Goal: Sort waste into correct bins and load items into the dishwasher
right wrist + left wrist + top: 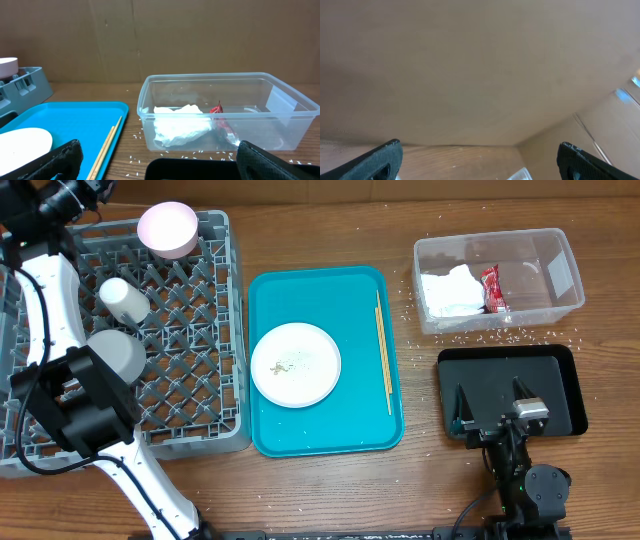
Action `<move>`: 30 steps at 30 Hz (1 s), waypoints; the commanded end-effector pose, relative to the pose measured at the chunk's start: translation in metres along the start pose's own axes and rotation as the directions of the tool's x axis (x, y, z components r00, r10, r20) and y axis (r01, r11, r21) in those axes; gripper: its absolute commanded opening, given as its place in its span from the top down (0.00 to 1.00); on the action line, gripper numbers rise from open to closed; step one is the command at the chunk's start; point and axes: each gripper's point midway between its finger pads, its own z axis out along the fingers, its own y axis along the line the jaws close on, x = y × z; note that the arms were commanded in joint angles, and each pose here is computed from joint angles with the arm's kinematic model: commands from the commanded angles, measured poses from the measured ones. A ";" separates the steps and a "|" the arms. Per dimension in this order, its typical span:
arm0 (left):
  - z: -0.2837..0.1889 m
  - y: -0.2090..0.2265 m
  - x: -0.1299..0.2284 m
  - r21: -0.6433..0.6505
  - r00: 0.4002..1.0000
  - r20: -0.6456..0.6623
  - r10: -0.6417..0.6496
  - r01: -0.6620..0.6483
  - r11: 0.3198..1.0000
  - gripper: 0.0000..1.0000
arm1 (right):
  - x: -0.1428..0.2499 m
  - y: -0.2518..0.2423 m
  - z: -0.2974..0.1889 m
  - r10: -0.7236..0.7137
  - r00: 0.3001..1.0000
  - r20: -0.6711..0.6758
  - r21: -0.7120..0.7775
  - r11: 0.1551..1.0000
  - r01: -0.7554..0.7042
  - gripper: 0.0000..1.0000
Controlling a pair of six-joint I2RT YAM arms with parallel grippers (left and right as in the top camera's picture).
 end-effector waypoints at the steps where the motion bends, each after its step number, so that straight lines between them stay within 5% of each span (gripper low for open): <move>1: 0.009 -0.061 0.009 0.152 0.992 -0.105 0.076 -0.059 0.987 0.00 | 0.001 -0.002 0.000 -0.001 1.000 0.006 0.010 1.000 0.001 0.00; 4: 0.017 -0.069 0.008 0.113 0.990 -0.100 0.096 -0.085 0.990 0.00 | 0.001 -0.002 0.000 -0.001 1.000 0.007 0.010 1.000 0.001 0.00; 7: 0.020 -0.030 0.008 -0.222 0.993 -0.056 0.100 -0.110 0.969 0.00 | 0.001 -0.002 0.000 -0.001 1.000 0.006 0.010 1.000 0.001 0.00; 10: -0.007 0.022 0.015 -0.669 0.982 -0.096 0.165 -0.186 0.719 0.00 | 0.001 -0.002 0.000 -0.001 1.000 0.007 0.010 1.000 0.001 0.00; 12: -0.015 0.030 0.027 -0.776 0.943 -0.225 0.244 -0.326 0.540 0.00 | 0.001 -0.002 0.000 -0.001 1.000 0.006 0.010 1.000 0.001 0.00; 14: -0.001 0.021 0.050 -0.699 0.839 -0.436 0.326 -0.544 0.465 0.00 | 0.001 -0.002 0.000 -0.001 1.000 0.007 0.010 1.000 0.001 0.00; 18: 0.028 0.001 0.106 -0.469 0.625 -0.679 0.385 -0.773 0.427 0.00 | 0.001 -0.002 0.000 -0.001 1.000 0.006 0.010 1.000 0.001 0.00; 22: 0.045 -0.009 0.132 -0.430 0.583 -0.718 0.381 -0.801 0.416 0.02 | 0.001 -0.002 0.000 -0.001 1.000 0.007 0.010 1.000 0.001 0.00; 27: 0.036 0.010 0.136 -0.498 0.568 -0.761 0.314 -0.821 0.278 0.11 | 0.001 -0.002 0.000 -0.001 1.000 0.006 0.010 1.000 0.001 0.00; 30: 0.033 0.032 0.150 -0.483 0.545 -0.795 0.266 -0.834 0.266 0.13 | 0.001 -0.002 0.000 -0.001 1.000 0.007 0.010 1.000 0.001 0.00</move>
